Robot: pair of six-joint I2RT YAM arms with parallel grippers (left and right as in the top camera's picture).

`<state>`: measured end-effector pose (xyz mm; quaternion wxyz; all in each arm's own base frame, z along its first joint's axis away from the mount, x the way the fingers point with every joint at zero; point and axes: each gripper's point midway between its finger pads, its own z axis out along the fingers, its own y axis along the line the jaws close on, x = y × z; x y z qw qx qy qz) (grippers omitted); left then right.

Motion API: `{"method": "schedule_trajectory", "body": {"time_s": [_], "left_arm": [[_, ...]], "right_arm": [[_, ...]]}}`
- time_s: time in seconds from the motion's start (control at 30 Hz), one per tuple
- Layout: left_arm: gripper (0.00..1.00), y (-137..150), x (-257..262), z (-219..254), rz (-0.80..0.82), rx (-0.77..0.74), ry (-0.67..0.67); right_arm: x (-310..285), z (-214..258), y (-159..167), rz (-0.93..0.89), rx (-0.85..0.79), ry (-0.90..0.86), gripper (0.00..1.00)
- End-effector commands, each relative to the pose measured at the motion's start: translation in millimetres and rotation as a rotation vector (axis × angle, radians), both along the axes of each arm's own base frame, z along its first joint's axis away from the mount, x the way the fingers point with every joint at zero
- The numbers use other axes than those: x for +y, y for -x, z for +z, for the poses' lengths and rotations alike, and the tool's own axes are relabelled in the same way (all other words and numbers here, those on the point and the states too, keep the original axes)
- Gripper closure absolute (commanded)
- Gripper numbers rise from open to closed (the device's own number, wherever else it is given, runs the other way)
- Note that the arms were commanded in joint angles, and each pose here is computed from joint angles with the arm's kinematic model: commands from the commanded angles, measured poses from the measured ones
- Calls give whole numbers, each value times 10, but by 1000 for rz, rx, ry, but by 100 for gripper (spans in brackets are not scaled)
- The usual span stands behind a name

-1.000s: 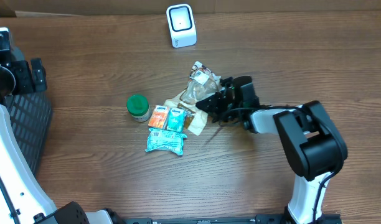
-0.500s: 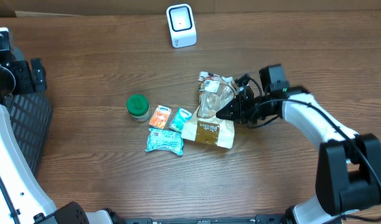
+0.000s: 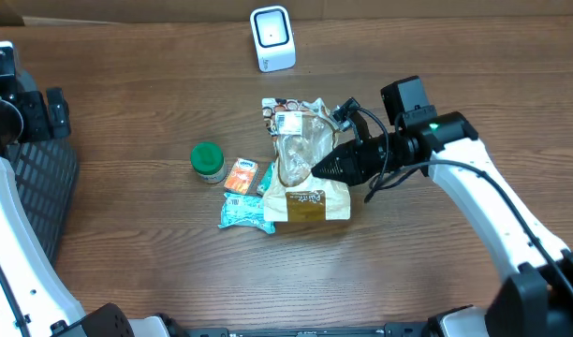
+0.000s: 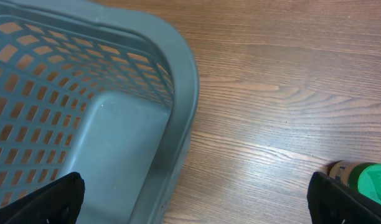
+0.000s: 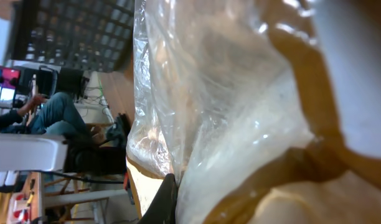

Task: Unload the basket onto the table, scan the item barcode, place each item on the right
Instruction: 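Lift the bag and raise it toward the white barcode scanner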

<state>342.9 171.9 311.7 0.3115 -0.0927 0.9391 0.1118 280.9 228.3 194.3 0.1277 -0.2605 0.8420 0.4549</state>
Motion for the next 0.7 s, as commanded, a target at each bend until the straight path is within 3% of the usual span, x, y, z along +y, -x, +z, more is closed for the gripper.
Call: {"method": "schedule_trajectory", "body": {"time_s": [0.0,0.17,0.43,0.67], "left_arm": [[0,-10,23,4,-13,3,-14],[0,-10,23,4,-13,3,-14],[0,-10,23,4,-13,3,-14],[0,-10,23,4,-13,3,-14]], "right_arm": [[44,455,101,39,-126,-81,96],[51,701,197,8,-135,-108,96],[-5,824,-47,-197,-194,181,96],[-178,1297,-788,-487,-467,437,96]]}}
